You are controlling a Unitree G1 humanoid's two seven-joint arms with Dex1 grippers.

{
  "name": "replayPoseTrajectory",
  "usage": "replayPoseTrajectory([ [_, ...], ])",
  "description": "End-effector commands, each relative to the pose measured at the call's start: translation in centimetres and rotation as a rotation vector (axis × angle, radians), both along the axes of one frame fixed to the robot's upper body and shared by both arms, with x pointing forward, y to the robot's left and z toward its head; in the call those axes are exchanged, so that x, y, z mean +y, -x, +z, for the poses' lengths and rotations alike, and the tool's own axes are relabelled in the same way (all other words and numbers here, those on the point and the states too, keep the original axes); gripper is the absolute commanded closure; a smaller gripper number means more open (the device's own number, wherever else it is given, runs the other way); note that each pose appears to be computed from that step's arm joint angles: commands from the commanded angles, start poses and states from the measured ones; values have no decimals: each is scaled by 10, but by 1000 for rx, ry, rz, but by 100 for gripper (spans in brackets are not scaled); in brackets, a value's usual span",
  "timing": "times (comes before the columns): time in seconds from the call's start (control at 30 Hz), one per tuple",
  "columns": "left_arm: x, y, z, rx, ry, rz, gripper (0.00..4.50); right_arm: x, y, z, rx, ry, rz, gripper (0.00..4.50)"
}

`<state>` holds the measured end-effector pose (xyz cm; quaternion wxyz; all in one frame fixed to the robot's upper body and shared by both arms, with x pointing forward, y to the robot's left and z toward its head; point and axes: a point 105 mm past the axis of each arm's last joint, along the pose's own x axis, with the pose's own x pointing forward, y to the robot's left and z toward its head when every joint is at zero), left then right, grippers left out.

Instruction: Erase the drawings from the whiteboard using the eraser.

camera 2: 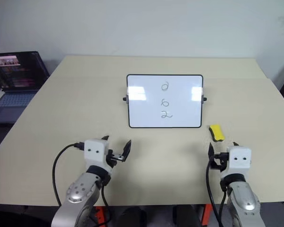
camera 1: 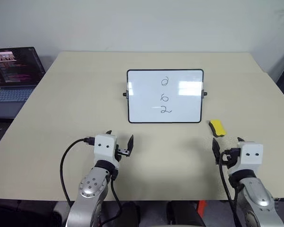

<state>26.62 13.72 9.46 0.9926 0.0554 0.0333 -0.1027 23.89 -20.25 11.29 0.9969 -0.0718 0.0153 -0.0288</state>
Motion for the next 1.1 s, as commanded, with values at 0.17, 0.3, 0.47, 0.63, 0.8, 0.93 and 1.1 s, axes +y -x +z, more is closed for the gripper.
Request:
replayPoseTrajectory([
  [0.17,-7,0,13,-48,-14,-32,0,5,2,15,-34,18,-7,5],
  [0.3,-1,1,14,-42,-23,-32,0,7,5,13,-18,-5,-17,5],
  [0.47,9,-7,24,-84,-45,-12,0,14,-5,10,-22,-28,-19,5],
  [0.63,4,-15,27,-104,-49,-18,0,6,-10,3,-6,-54,-49,5],
  [0.8,5,-18,26,-100,-34,-23,0,1,-10,-1,-2,-60,-66,5],
  [0.93,4,-21,33,-116,-46,-68,0,0,-11,-2,-1,-63,-69,5],
  [1.1,8,-34,60,-151,-67,-150,0,2,-10,-3,-3,-68,-75,5],
])
